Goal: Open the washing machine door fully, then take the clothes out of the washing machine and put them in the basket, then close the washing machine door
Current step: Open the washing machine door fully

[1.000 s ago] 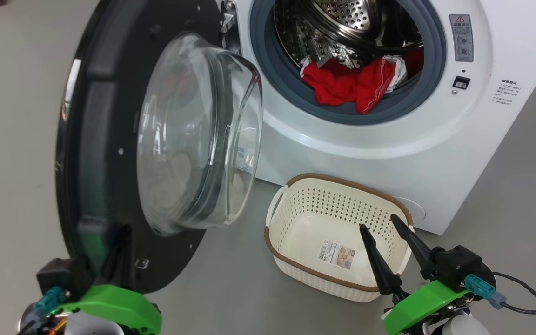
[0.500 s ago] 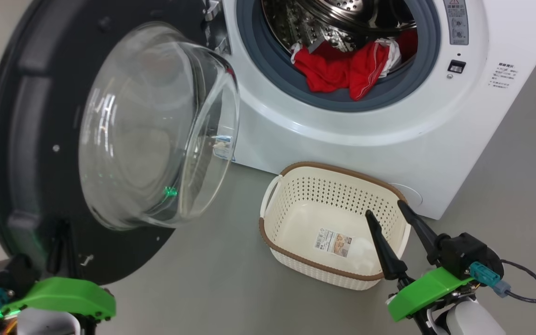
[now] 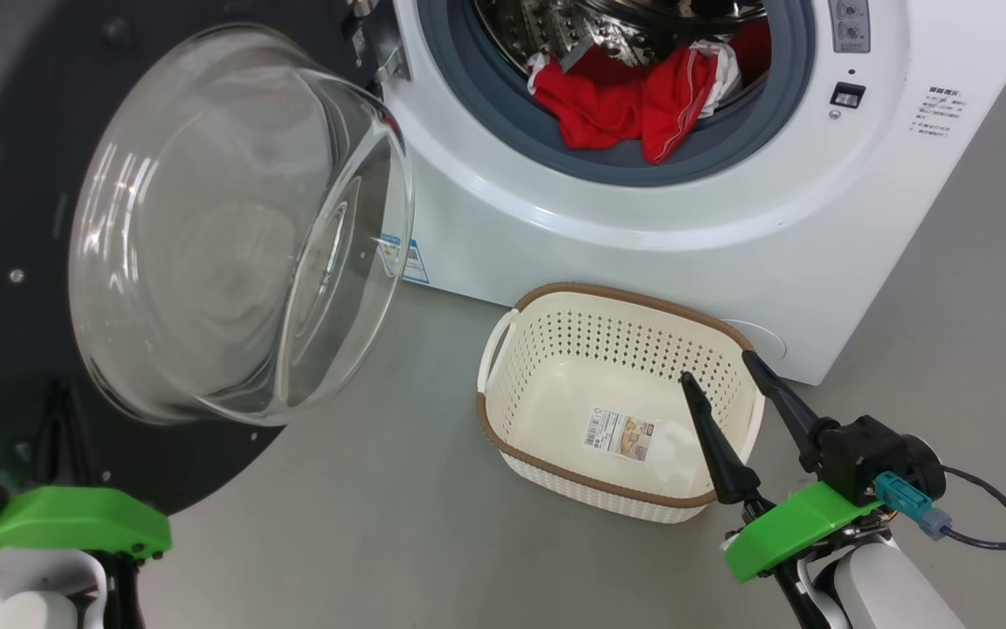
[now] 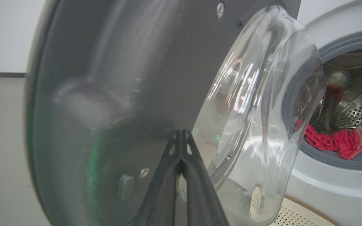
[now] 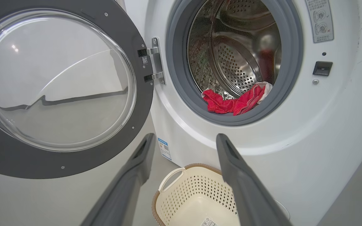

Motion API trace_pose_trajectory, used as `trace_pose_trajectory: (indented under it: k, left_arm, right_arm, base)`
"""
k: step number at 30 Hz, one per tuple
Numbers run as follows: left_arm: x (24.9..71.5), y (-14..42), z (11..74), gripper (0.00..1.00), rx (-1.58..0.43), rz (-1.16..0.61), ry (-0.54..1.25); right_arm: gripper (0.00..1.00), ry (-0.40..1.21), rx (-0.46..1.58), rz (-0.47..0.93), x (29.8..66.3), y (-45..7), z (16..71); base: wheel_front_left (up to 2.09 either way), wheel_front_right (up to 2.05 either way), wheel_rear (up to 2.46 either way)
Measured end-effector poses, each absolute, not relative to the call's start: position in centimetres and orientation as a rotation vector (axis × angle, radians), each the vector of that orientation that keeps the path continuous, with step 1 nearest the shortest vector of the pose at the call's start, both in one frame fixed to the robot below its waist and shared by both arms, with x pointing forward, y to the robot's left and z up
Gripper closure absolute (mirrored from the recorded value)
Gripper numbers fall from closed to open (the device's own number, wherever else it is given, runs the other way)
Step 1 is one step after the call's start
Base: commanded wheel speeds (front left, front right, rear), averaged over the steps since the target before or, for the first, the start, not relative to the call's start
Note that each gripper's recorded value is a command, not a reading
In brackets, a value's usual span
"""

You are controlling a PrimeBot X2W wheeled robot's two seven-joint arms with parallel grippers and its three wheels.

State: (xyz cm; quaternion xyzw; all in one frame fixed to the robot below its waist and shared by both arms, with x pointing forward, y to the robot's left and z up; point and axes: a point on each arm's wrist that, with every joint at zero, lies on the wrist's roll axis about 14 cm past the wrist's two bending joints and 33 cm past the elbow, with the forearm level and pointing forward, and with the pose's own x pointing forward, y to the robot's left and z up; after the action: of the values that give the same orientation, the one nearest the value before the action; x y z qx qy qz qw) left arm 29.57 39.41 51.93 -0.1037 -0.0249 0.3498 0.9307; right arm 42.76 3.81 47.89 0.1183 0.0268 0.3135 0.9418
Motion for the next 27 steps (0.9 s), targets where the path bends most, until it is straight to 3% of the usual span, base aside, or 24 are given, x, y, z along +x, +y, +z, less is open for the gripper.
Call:
trace_pose_trajectory:
  k: [27]
  left_arm:
    - [30.4,44.8,53.4,1.00,-0.249,0.830,-0.134]
  right_arm:
    - [0.00,0.090,0.203,0.659,43.3,4.3,45.9]
  base:
    - [0.00,0.00,0.00]
